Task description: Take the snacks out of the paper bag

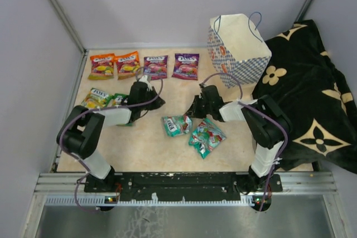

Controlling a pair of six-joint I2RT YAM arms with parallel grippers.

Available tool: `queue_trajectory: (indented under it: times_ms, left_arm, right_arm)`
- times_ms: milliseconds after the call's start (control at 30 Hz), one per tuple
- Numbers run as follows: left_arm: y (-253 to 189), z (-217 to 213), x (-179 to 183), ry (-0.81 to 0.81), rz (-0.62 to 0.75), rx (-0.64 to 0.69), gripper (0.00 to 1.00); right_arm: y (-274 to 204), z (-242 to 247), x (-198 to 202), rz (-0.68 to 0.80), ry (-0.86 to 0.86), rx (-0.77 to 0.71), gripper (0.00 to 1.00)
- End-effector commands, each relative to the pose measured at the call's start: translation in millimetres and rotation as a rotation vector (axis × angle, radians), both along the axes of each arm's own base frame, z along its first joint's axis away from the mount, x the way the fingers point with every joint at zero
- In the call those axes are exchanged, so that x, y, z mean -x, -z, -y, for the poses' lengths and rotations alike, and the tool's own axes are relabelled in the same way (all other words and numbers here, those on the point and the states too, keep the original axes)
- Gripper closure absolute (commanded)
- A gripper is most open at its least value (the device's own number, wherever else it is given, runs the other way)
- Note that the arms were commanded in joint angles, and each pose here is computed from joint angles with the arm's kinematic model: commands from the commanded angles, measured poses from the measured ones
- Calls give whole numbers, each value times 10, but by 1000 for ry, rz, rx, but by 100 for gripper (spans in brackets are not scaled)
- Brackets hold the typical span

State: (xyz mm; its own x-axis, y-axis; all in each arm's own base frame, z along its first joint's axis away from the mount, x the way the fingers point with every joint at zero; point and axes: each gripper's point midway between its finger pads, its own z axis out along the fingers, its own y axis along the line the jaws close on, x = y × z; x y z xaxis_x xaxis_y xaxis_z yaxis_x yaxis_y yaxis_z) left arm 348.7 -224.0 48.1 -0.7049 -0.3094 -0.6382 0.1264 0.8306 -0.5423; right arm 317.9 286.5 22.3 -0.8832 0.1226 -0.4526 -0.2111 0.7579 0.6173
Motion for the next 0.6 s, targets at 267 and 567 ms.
queue_trajectory:
  times_ms: [267,567]
  left_arm:
    - [-1105,141,-1014,56,218,-169,90]
    - [-1203,-172,-142,114,169,-177,22]
  right_arm:
    - [-120,240,-105,-202,793,-277,100]
    - [-713,305,-283,-67,1057,-457,100]
